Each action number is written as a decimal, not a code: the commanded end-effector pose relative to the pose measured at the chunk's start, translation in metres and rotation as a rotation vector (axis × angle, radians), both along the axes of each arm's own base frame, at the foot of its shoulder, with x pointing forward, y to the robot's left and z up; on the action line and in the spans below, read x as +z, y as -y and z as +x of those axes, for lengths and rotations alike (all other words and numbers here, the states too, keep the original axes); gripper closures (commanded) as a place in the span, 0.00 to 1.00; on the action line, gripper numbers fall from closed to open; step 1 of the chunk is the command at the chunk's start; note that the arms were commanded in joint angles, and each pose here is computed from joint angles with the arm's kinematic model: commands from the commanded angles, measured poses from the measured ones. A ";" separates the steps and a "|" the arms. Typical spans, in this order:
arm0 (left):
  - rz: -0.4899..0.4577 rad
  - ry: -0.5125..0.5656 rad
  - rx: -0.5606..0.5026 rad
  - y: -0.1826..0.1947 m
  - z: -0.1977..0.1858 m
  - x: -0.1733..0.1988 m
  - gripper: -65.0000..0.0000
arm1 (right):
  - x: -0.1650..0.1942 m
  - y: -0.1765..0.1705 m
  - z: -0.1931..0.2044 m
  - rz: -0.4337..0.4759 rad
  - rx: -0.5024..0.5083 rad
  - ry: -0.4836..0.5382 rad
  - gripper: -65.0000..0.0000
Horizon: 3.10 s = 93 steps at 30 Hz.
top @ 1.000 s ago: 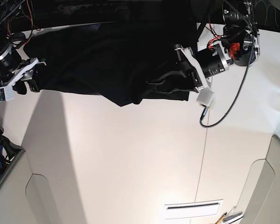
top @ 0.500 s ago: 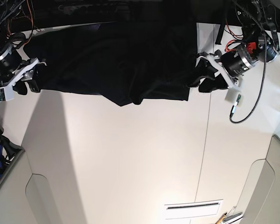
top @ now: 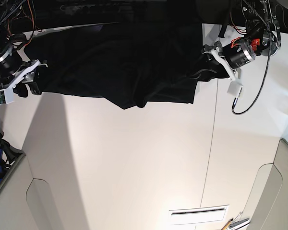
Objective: Fold the T-shirt properly
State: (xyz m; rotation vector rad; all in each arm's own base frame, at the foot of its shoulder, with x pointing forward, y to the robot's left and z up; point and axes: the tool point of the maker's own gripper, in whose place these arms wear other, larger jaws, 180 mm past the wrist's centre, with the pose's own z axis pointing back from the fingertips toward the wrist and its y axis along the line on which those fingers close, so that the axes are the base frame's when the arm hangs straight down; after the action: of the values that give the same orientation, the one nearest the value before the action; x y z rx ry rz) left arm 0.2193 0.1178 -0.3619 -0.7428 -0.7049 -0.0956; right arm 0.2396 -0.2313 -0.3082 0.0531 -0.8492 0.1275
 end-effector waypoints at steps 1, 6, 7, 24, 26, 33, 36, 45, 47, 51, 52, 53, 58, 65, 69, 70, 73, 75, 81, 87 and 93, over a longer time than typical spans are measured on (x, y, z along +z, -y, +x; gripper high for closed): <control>-0.022 0.036 -0.018 0.007 0.004 0.009 0.48 | 0.012 0.000 0.006 -0.003 0.008 0.050 0.60; 0.004 0.024 -0.072 0.023 -0.001 0.001 0.51 | 0.012 0.001 0.006 -0.003 0.008 0.050 0.60; 0.006 0.025 -0.071 0.023 -0.001 0.001 0.55 | 0.012 0.001 0.006 -0.003 0.008 0.050 0.60; -0.214 0.056 -0.280 0.076 -0.026 0.048 1.00 | 0.012 0.001 0.006 -0.003 0.008 0.050 0.60; -0.226 0.043 -0.325 0.089 -0.033 0.046 1.00 | 0.012 0.001 0.006 -0.003 0.008 0.050 0.60; -0.133 -0.008 -0.459 0.119 -0.055 0.024 1.00 | 0.012 0.001 0.006 -0.003 0.008 0.050 0.60; -0.105 -0.017 -0.491 0.126 -0.061 0.018 1.00 | 0.012 0.001 0.006 -0.003 0.008 0.051 0.60; -0.169 0.081 -0.537 0.148 -0.064 0.052 0.67 | 0.012 0.001 0.006 -0.004 0.008 0.051 0.60; -0.158 0.148 -0.543 0.148 -0.061 0.070 0.67 | 0.012 0.000 0.006 -0.003 0.008 0.051 0.60; -0.063 0.273 -0.476 0.133 -0.041 0.090 0.68 | 0.012 0.001 0.006 -0.003 0.008 0.051 0.60; -0.025 0.296 -0.433 0.124 -0.031 0.088 0.73 | 0.012 0.001 0.006 -0.003 0.008 0.050 0.60; 0.021 0.315 -0.387 0.114 -0.021 0.085 0.81 | 0.012 0.001 0.006 -0.003 0.008 0.050 0.60; 0.170 0.325 -0.248 0.081 0.010 0.059 1.00 | 0.013 0.000 0.006 0.001 0.010 0.053 0.60; 0.103 0.210 -0.275 0.102 0.007 0.021 1.00 | 0.013 -0.002 0.007 0.010 0.013 0.057 0.60; 0.052 0.193 -0.352 0.145 -0.005 0.017 1.00 | 0.013 -0.002 0.007 0.010 0.013 0.056 0.60; 0.037 0.197 -0.378 0.157 -0.009 0.019 1.00 | 0.013 -0.002 0.007 0.010 0.013 0.056 0.60; 0.011 0.223 -0.457 0.185 -0.018 0.027 1.00 | 0.013 -0.002 0.007 0.010 0.013 0.056 0.60; 0.005 0.243 -0.496 0.196 -0.020 0.032 1.00 | 0.013 -0.002 0.007 0.010 0.013 0.056 0.60; -0.003 0.282 -0.502 0.198 -0.011 0.044 0.95 | 0.014 0.011 0.006 -0.032 -0.022 0.051 0.59; 0.008 0.285 -0.492 0.191 -0.008 0.045 0.65 | 0.025 0.062 -0.002 -0.119 -0.146 0.061 0.43; 0.020 0.284 -0.494 0.189 -0.008 0.043 0.65 | -0.014 0.094 -0.012 0.105 -0.197 -0.018 0.43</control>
State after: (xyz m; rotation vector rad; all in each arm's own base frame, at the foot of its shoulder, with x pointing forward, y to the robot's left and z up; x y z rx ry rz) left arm 0.2073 -0.0673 -0.3321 -0.8528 -0.7294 -0.6664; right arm 0.2208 -0.3206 -0.3357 0.0907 -0.7956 -0.1177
